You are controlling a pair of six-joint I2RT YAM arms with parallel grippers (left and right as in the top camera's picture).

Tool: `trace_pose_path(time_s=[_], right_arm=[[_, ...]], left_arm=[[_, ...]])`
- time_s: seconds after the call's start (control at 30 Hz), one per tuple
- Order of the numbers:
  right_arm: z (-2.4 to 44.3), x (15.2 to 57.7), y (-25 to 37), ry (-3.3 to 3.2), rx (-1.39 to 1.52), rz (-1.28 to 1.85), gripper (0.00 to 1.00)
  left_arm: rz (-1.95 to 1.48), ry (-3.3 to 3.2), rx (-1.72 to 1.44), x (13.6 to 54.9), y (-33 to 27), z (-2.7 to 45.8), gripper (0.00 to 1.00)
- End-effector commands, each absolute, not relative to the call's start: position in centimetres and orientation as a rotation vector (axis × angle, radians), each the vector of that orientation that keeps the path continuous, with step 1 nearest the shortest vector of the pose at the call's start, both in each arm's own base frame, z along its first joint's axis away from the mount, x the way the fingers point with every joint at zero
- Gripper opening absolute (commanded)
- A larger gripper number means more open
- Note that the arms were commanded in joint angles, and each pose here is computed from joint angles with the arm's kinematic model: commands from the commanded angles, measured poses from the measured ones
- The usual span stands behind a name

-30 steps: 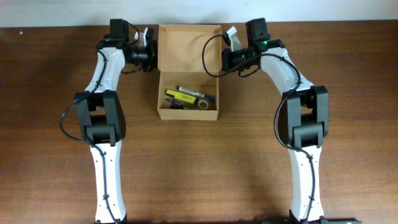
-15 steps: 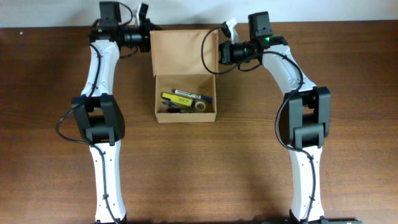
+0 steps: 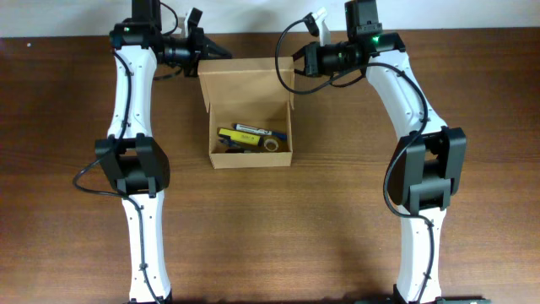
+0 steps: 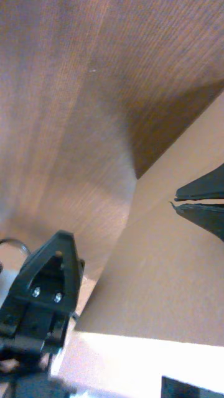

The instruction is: Pack container

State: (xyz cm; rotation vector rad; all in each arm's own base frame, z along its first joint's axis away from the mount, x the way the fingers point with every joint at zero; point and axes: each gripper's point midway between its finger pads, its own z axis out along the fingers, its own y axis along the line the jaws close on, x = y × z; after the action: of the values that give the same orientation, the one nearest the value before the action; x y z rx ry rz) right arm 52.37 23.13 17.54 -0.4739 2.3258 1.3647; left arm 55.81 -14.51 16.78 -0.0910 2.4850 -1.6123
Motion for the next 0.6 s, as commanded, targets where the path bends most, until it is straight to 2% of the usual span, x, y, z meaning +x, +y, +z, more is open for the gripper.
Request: trace_pose_path(time_s=[0.0,0.3,0.57], right_arm=[[19.6,51.1,23.9,2.307,-0.595,1.234,0.04],[21.4,48.2,24.0,2.399,-0.667,1.005,0.04],[23.0,45.3,21.9,2.527,-0.66,0.661,0.04]], left_arm=[[-1.442,2.528,0.059,54.8,-14.4,16.8,0.02],[-1.077,2.768,0.05,51.2,-12.3,16.5,0.02],[-0.799,2.794,0.106,51.1,-12.1,17.4,0.02]])
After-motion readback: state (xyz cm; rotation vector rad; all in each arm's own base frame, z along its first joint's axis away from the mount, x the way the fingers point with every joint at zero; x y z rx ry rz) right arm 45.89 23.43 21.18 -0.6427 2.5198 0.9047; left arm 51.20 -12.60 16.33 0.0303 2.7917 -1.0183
